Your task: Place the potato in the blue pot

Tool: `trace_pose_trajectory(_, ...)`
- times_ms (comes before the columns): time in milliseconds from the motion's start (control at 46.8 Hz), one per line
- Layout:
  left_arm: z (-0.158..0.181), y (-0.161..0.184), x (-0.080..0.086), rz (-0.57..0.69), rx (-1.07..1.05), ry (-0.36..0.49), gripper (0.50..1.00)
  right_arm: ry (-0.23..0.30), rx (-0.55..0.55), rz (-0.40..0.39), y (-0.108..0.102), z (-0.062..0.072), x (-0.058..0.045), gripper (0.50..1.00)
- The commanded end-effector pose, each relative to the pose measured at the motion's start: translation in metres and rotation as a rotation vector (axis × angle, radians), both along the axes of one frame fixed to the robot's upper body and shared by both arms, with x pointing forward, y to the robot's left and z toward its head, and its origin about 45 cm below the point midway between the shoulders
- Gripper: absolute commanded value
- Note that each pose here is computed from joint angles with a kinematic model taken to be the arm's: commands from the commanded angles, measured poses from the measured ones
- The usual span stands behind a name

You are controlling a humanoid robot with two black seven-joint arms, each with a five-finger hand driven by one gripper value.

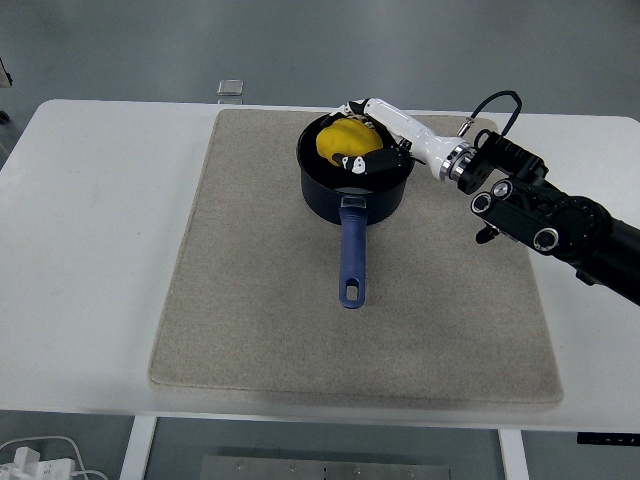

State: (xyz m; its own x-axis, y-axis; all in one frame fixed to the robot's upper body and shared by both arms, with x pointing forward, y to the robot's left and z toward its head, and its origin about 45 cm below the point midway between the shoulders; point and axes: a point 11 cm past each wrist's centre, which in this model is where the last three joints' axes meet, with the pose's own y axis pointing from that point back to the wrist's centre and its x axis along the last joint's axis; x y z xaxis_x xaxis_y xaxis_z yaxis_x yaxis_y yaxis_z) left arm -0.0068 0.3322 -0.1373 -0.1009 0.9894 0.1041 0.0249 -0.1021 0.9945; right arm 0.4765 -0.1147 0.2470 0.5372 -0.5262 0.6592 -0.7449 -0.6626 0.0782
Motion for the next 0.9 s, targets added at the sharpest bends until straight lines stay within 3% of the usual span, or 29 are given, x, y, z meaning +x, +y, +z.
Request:
trace_pose_trajectory(0,0.000,0.000,0.000,0.001,0.000,0.000,0.999,-0.002,0.000,-0.002,-0.001,0.000,0.000,0.913)
trace_pose_trajectory(363,0.000,-0.001,0.000,0.000,-0.003,0.000,0.999,0.012,0.040,-0.038,-0.008,0.004,0.004,0.913)
trace_pose_trajectory(577,0.000,-0.001,0.000,0.000,-0.002,0.000,0.999,0.025,0.074,-0.082,-0.023,0.008,0.009,0.913)
trace_pose_trajectory(791,0.000,-0.001,0.000,0.000,-0.003,0.000,0.999,0.047,0.247,-0.183,-0.047,0.033,0.023,0.913)
trace_pose_trajectory(876,0.000,-0.001,0.000,0.000,-0.003,0.000,0.999,0.061,0.305,-0.209,-0.050,0.037,0.025,0.913)
